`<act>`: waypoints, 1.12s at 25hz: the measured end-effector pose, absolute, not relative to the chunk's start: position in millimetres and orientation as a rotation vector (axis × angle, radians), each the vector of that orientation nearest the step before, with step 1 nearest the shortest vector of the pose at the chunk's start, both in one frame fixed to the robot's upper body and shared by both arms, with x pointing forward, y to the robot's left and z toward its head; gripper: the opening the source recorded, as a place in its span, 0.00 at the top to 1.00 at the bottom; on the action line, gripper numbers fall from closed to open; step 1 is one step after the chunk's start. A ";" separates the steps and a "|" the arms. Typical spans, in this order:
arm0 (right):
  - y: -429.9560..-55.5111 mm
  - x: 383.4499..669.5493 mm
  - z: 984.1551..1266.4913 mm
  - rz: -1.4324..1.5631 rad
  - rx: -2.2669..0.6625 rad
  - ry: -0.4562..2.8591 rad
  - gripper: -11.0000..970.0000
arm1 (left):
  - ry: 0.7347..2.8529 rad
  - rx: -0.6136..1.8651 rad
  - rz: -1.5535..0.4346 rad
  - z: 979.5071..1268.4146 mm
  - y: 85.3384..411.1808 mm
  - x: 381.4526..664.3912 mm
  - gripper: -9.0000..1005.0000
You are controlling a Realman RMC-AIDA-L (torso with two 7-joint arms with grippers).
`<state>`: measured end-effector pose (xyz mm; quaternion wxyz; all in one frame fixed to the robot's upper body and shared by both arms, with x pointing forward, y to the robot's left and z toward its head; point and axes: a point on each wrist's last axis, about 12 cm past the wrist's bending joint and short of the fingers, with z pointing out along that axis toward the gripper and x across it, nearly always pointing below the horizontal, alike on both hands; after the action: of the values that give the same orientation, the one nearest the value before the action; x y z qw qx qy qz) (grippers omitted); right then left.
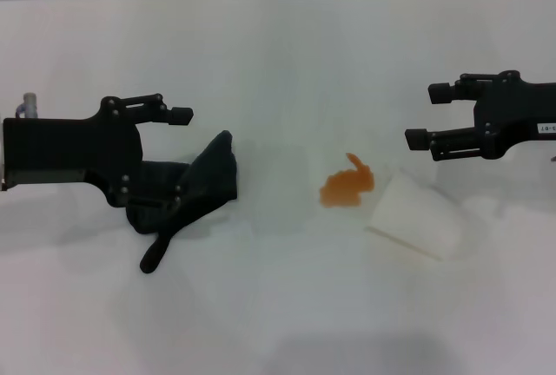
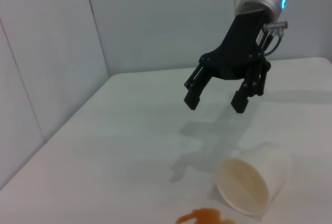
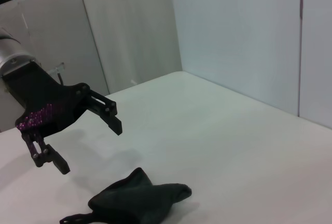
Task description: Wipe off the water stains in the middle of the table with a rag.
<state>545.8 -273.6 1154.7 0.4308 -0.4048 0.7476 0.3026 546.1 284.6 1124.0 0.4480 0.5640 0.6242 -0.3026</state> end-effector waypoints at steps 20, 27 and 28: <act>-274.1 543.5 1153.2 0.773 -1.011 1.873 0.15 | 1.543 1.400 -0.743 1125.4 284.2 547.8 0.13; -276.1 539.2 1158.2 0.813 -1.019 1.910 0.15 | 1.545 1.399 -0.743 1125.5 284.7 547.8 0.13; -277.1 538.9 1160.1 0.817 -1.019 1.920 0.15 | 1.546 1.399 -0.742 1125.2 285.0 547.5 0.13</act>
<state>538.9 -277.1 1160.1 0.3984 -0.4026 0.7584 0.3226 547.5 285.0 1125.2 0.4478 0.5651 0.6246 -0.3000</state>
